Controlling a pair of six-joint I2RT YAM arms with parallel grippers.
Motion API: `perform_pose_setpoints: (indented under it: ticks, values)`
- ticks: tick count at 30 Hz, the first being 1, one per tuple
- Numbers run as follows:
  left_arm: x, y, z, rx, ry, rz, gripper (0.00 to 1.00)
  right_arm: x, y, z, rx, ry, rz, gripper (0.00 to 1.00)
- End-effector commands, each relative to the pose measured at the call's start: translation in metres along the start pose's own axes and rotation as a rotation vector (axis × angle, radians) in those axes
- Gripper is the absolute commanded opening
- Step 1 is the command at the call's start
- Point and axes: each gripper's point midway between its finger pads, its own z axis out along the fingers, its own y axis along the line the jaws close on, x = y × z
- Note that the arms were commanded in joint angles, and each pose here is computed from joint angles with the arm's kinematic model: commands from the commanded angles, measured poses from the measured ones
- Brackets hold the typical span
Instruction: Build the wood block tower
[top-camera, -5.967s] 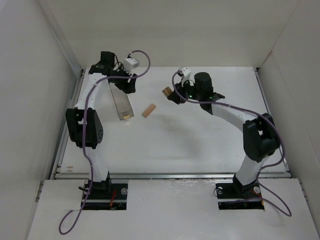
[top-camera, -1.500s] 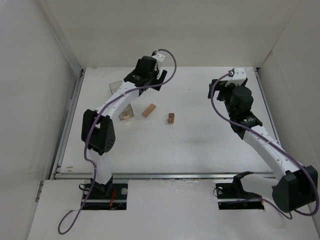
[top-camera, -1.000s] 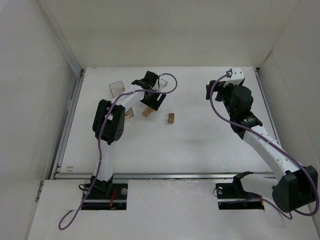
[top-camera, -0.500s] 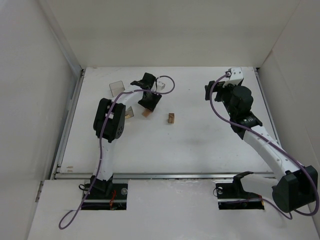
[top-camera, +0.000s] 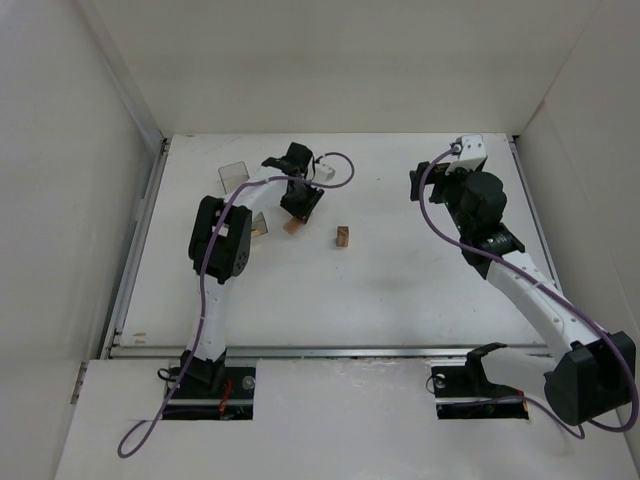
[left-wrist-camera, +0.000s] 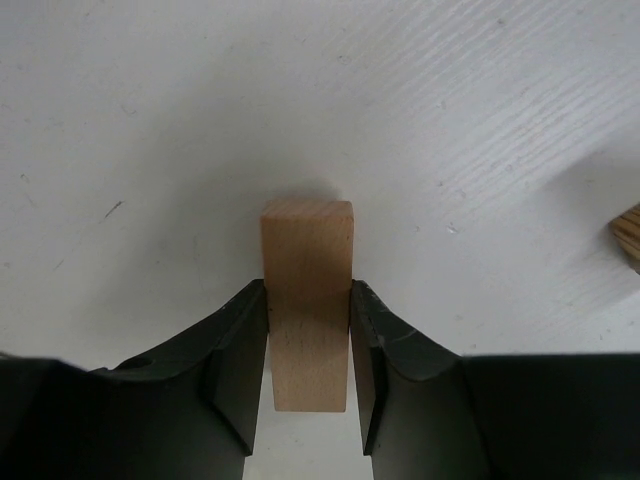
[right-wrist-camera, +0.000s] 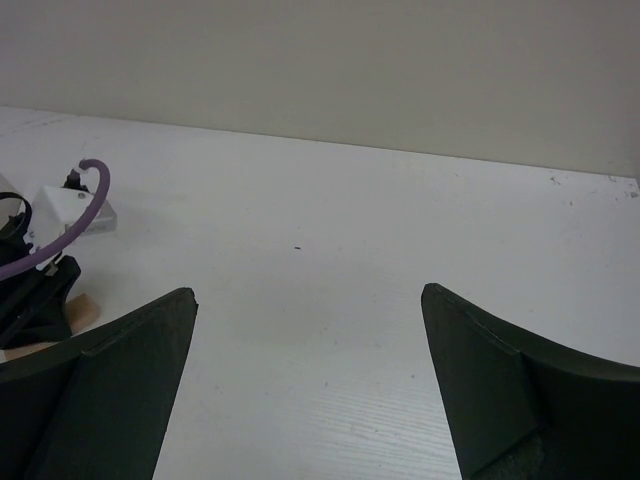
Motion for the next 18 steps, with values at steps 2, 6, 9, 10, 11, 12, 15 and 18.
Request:
perform_pose_setpoints:
  ticks: [2, 6, 9, 10, 11, 12, 15, 18]
  values:
    - [-0.038, -0.018, -0.048, 0.063, -0.090, 0.181, 0.00, -0.022, 0.003, -0.005, -0.016, -0.063, -0.006, 1.00]
    - [-0.071, -0.048, -0.095, 0.120, -0.177, 0.434, 0.00, -0.025, 0.002, -0.009, -0.016, -0.074, -0.014, 1.00]
    - [-0.064, -0.079, -0.105, 0.168, -0.129, 0.567, 0.00, -0.023, -0.001, -0.012, -0.005, -0.072, -0.023, 1.00]
    - [-0.060, -0.087, -0.105, 0.181, -0.113, 0.590, 0.00, -0.027, -0.003, -0.014, 0.004, -0.084, -0.030, 1.00]
    - [-0.056, -0.101, -0.100, 0.203, -0.092, 0.612, 0.00, -0.027, -0.003, -0.017, 0.004, -0.086, -0.030, 1.00]
    - [-0.051, -0.107, -0.100, 0.216, -0.072, 0.618, 0.00, -0.022, -0.006, -0.017, 0.018, -0.077, -0.030, 1.00]
    - [-0.049, -0.124, -0.095, 0.236, -0.062, 0.650, 0.00, -0.027, -0.011, -0.028, 0.037, -0.095, -0.036, 1.00]
    - [-0.050, -0.131, -0.090, 0.225, -0.057, 0.662, 0.00, -0.024, -0.013, -0.034, 0.038, -0.098, -0.057, 1.00]
